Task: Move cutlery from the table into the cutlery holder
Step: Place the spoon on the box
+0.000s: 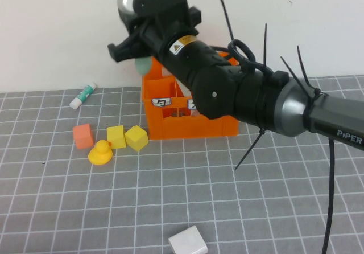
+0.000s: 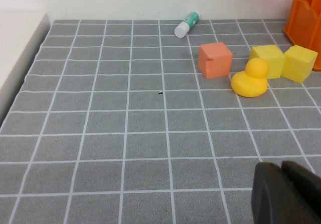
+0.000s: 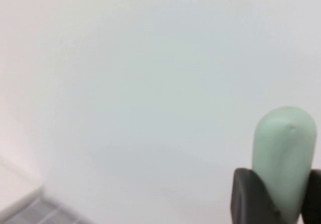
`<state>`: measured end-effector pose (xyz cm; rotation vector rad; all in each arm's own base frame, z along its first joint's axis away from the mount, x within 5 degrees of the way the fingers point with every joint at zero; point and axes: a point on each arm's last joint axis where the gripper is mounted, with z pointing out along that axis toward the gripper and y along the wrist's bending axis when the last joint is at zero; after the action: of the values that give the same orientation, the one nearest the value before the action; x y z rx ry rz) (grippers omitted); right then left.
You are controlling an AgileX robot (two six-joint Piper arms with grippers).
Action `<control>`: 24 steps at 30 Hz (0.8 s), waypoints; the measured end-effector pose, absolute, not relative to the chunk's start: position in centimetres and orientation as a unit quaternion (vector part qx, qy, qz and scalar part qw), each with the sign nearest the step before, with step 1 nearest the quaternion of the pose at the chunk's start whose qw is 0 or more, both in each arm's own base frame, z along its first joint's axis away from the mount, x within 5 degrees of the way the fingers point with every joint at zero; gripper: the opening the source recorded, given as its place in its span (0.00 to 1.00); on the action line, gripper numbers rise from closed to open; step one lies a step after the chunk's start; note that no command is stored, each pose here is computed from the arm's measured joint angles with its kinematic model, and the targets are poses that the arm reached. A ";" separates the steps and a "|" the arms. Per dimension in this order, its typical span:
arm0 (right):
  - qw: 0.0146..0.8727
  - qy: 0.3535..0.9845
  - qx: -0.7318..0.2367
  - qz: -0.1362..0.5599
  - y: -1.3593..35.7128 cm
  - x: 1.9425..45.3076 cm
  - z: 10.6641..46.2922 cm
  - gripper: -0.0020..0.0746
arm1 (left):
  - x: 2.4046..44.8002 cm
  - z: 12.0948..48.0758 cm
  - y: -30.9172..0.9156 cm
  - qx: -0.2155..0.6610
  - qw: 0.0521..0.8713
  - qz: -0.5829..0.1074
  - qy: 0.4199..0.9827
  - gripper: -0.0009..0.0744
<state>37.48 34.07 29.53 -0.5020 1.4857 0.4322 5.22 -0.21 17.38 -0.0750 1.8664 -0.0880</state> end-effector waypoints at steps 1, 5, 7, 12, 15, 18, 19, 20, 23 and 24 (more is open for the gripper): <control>0.693 0.659 -0.219 0.192 33.9 37.7 29.7 0.29 | 5.2 17.4 -0.2 -0.032 0.594 -0.038 0.803 0.01; 0.706 0.651 -0.208 0.186 33.1 38.5 29.6 0.29 | 5.2 17.4 -0.2 -0.032 0.594 -0.038 0.803 0.01; 0.702 0.658 -0.205 0.182 33.0 39.1 28.5 0.29 | 5.2 17.4 -0.2 -0.032 0.594 -0.038 0.803 0.01; 0.677 0.686 -0.200 0.176 33.2 40.1 24.9 0.29 | 5.2 17.4 -0.2 -0.032 0.594 -0.038 0.803 0.01; 0.667 0.696 -0.203 0.172 33.5 40.4 23.3 0.29 | 5.2 17.4 -0.2 -0.031 0.594 -0.037 0.803 0.01; 0.660 0.703 -0.205 0.169 33.5 40.6 22.3 0.29 | 5.2 17.4 -0.2 -0.031 0.594 -0.037 0.803 0.01; 0.659 0.704 -0.205 0.168 33.4 40.7 22.2 0.29 | 5.2 17.4 -0.2 -0.031 0.594 -0.037 0.803 0.01; 0.657 0.706 -0.205 0.167 33.3 40.8 22.0 0.29 | 5.2 17.4 -0.2 -0.031 0.594 -0.037 0.803 0.01; 0.650 0.713 -0.205 0.165 33.1 41.1 21.7 0.35 | 5.2 17.4 -0.2 -0.031 0.594 -0.037 0.803 0.01; 0.647 0.716 -0.205 0.165 33.0 41.1 21.6 0.38 | 5.2 17.4 -0.2 -0.031 0.594 -0.037 0.803 0.01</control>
<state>41.11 33.00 21.63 -0.4665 1.6274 0.3761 5.22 -0.21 17.38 -0.0726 1.8664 -0.0863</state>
